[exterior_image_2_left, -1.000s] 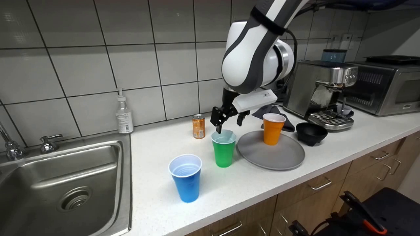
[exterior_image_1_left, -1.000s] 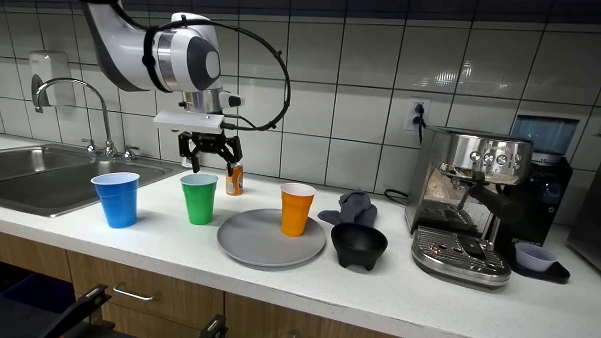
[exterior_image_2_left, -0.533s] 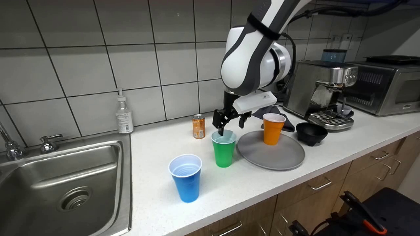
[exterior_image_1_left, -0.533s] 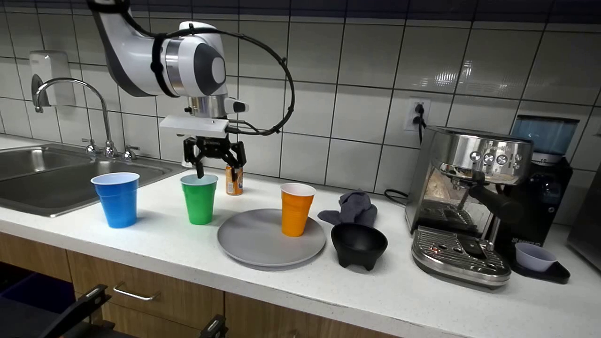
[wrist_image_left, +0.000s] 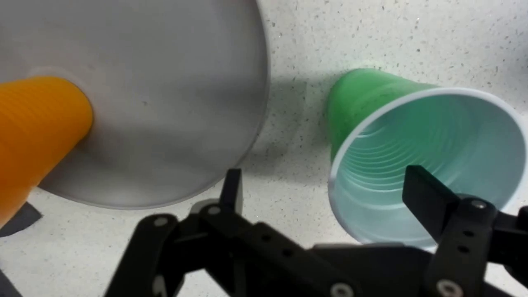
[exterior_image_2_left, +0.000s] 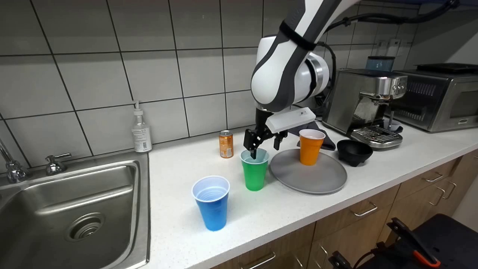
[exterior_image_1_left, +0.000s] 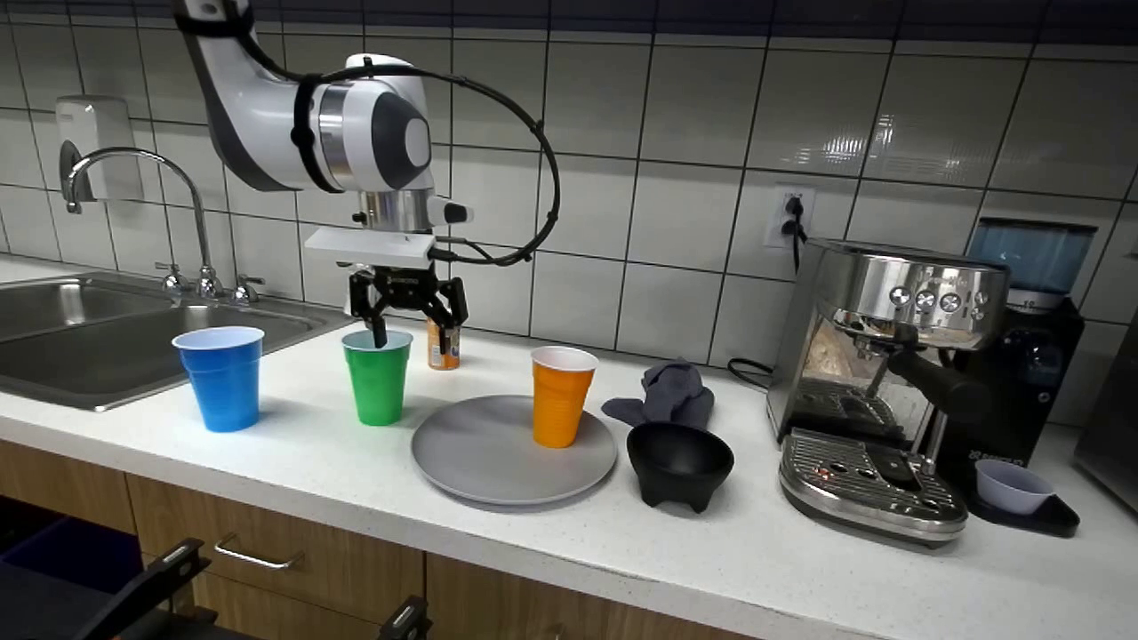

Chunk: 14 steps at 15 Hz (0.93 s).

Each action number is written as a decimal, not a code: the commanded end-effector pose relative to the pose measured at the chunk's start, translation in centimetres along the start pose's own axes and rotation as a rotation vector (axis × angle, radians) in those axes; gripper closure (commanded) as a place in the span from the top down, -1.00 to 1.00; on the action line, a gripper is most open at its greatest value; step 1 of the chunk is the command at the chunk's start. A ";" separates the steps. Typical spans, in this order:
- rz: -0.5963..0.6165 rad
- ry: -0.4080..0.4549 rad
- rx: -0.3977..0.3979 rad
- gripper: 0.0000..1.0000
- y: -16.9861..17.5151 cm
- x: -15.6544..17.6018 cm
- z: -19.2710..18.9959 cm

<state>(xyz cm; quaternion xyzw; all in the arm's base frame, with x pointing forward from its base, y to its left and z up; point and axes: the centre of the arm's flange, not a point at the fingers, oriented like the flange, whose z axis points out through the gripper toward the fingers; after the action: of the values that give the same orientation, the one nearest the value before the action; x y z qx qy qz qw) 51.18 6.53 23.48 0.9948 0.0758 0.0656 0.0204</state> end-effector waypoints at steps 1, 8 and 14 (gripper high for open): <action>0.012 -0.021 -0.012 1.00 -0.5 1.1 0.1; 0.011 -0.018 -0.009 -0.33 -0.5 1.6 0.0; 0.019 -0.021 -0.001 -1.00 -0.3 1.8 -0.2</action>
<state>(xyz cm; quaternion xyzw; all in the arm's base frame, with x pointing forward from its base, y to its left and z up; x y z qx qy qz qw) 52.30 6.89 23.49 0.9947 0.0768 0.0646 0.0205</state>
